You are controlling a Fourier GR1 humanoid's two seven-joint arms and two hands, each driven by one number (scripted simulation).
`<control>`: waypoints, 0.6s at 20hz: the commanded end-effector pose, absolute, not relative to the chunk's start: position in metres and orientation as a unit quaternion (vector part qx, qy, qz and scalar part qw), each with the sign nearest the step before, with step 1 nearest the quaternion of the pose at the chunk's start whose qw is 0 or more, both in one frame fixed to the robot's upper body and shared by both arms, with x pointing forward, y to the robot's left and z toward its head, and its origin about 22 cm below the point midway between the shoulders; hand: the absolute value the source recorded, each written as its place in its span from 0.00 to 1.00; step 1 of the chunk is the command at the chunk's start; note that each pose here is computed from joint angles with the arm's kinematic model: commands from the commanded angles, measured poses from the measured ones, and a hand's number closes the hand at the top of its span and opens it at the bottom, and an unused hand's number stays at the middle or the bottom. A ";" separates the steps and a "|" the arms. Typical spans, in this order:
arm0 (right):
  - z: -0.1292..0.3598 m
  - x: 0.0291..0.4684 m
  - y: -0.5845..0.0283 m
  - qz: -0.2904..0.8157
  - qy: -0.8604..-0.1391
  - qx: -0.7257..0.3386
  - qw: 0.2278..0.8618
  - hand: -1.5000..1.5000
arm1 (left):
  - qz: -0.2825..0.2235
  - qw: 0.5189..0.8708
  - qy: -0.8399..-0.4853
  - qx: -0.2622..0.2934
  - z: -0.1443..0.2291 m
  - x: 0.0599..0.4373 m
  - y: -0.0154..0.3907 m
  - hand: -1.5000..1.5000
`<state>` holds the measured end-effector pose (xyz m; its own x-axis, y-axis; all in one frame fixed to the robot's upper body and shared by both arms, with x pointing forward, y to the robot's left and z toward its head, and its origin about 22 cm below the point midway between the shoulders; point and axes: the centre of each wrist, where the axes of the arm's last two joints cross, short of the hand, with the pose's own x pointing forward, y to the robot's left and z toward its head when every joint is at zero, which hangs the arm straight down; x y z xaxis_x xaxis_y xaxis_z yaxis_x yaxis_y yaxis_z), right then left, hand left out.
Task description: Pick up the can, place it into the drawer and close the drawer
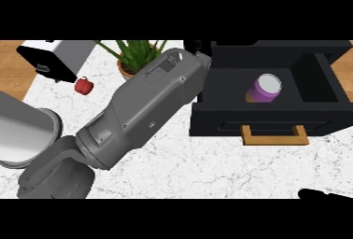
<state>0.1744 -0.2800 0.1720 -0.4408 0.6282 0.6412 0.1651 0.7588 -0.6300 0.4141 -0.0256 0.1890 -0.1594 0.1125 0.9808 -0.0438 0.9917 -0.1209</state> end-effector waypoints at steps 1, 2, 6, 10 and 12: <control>0.172 0.213 -0.259 0.285 -0.799 -0.281 0.450 0.00 | 0.061 0.657 -0.751 -0.026 0.182 0.414 -0.022 0.00; 0.159 0.216 -0.257 0.286 -0.797 -0.283 0.451 0.00 | 0.066 0.656 -0.752 -0.021 0.196 0.414 -0.022 0.00; 0.153 0.259 -0.239 0.335 -0.778 -0.310 0.432 0.00 | 0.064 0.654 -0.754 -0.013 0.204 0.418 -0.019 0.00; 0.134 0.281 -0.220 0.377 -0.759 -0.322 0.423 0.00 | 0.064 0.650 -0.757 -0.006 0.207 0.424 0.005 0.00; 0.152 0.292 -0.211 0.391 -0.748 -0.336 0.418 0.00 | 0.073 0.655 -0.752 0.015 0.192 0.436 0.030 0.00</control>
